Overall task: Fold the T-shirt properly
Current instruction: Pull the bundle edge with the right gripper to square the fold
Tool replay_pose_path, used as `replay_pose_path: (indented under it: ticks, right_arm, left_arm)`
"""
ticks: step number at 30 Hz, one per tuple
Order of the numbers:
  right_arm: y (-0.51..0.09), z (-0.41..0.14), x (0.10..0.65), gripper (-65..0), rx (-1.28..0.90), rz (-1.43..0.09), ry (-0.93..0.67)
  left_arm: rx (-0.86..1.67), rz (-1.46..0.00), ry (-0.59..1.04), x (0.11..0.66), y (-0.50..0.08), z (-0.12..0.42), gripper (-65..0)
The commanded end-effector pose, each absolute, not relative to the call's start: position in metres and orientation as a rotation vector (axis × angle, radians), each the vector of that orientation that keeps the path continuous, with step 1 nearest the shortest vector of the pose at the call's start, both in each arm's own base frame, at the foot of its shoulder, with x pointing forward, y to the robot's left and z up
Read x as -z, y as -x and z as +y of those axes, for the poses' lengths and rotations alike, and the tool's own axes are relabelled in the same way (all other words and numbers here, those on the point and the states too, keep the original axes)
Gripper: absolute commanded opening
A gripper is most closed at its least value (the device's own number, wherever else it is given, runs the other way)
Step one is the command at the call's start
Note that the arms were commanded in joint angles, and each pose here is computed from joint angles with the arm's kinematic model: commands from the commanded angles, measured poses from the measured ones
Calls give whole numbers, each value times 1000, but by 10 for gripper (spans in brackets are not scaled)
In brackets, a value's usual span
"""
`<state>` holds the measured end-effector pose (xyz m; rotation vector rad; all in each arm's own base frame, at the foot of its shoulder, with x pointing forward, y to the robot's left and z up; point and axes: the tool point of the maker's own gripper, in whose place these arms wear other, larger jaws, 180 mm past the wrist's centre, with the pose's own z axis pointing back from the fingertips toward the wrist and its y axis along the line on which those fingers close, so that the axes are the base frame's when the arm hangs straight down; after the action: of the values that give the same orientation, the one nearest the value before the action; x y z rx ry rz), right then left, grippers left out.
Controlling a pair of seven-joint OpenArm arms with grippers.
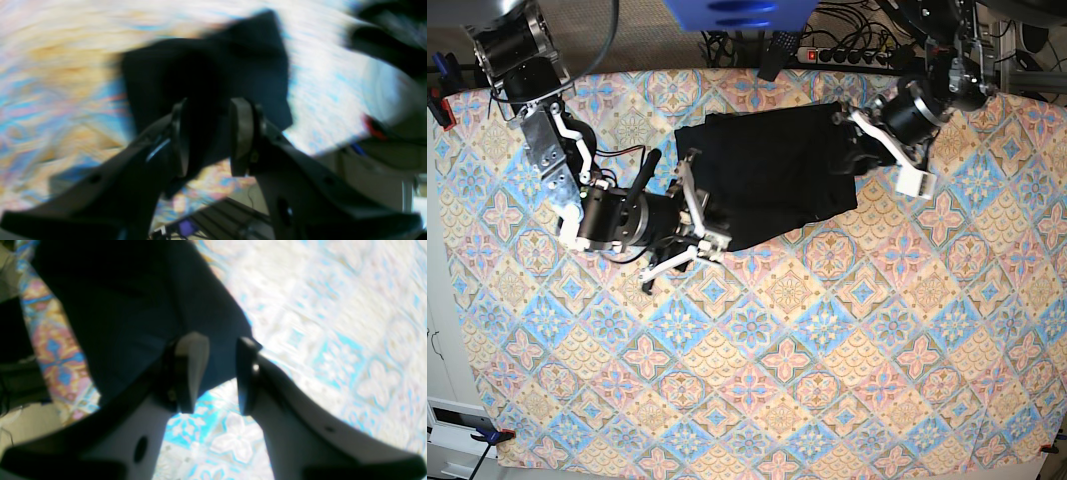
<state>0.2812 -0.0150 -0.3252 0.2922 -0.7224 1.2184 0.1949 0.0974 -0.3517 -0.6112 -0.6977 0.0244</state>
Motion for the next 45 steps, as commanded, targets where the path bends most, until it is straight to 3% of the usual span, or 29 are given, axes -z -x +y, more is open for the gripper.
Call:
replay_pose_path:
  ticks: [1, 17, 36, 38, 41, 45]
  right_arm:
    - [-291, -14, 309, -458, -1198, -788, -301]
    - [-290, -39, 319, -458, -1095, -770, -290]
    - [-288, -38, 320, -458, -1094, -767, -295]
    - [-288, -38, 320, -458, -1094, -767, -295]
    - [-287, -38, 320, -458, -1093, -765, -295]
    - [-286, -38, 321, -458, -1092, -761, -298]
  left_arm:
    - [-14, -703, 620, 348, -195, 94, -452]
    - [-39, -673, 687, 360, -199, 65, -451]
    - [342, -570, 359, 405, -171, 47, -462]
    - [356, -570, 336, 407, -172, 50, -503]
    - [357, -573, 324, 407, -173, 52, -650]
    - [372, -578, 317, 401, -167, 57, -650]
